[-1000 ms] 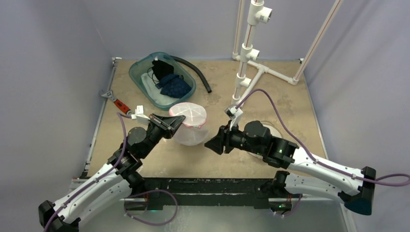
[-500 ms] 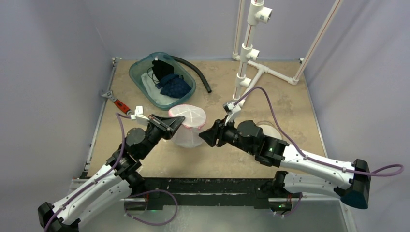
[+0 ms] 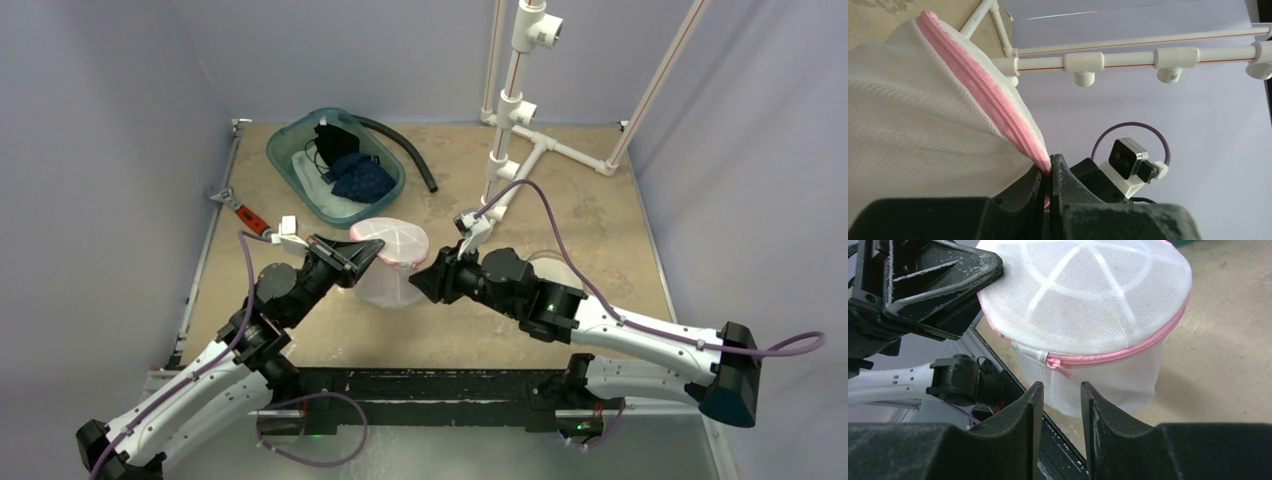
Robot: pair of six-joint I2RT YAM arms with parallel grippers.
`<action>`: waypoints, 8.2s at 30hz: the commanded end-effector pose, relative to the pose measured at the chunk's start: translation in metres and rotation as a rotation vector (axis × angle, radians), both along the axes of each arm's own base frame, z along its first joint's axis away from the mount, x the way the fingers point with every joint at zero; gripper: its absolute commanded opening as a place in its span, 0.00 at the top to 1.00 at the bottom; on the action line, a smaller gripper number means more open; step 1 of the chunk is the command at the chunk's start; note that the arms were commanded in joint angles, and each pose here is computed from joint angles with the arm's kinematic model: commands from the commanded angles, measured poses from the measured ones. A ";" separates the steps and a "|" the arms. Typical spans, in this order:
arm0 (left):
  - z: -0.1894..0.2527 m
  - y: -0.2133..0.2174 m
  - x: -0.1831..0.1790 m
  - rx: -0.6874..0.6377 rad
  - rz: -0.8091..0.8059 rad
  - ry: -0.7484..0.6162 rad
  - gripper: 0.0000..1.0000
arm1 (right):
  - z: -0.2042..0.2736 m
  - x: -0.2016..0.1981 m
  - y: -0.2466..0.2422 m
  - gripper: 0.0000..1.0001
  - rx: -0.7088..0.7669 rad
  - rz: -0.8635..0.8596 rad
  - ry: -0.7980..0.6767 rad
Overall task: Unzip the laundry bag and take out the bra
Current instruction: Unzip the laundry bag at the center of the board.
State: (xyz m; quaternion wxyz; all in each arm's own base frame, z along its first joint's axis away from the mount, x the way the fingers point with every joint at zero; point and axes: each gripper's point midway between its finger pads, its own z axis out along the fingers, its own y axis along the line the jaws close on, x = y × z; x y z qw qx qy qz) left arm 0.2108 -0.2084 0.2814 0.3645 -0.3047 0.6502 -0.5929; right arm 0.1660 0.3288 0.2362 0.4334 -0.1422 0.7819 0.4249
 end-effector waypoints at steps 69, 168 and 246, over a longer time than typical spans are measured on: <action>-0.020 -0.042 -0.052 0.424 -0.475 -0.178 0.83 | -0.034 0.008 -0.088 1.00 -0.138 -0.249 -0.034; -0.085 -0.047 0.000 0.222 0.043 0.121 1.00 | -0.066 -0.024 -0.076 1.00 -0.128 -0.078 0.023; -0.105 -0.125 -0.028 0.310 0.017 0.370 0.31 | -0.060 -0.016 -0.076 1.00 -0.101 -0.136 0.038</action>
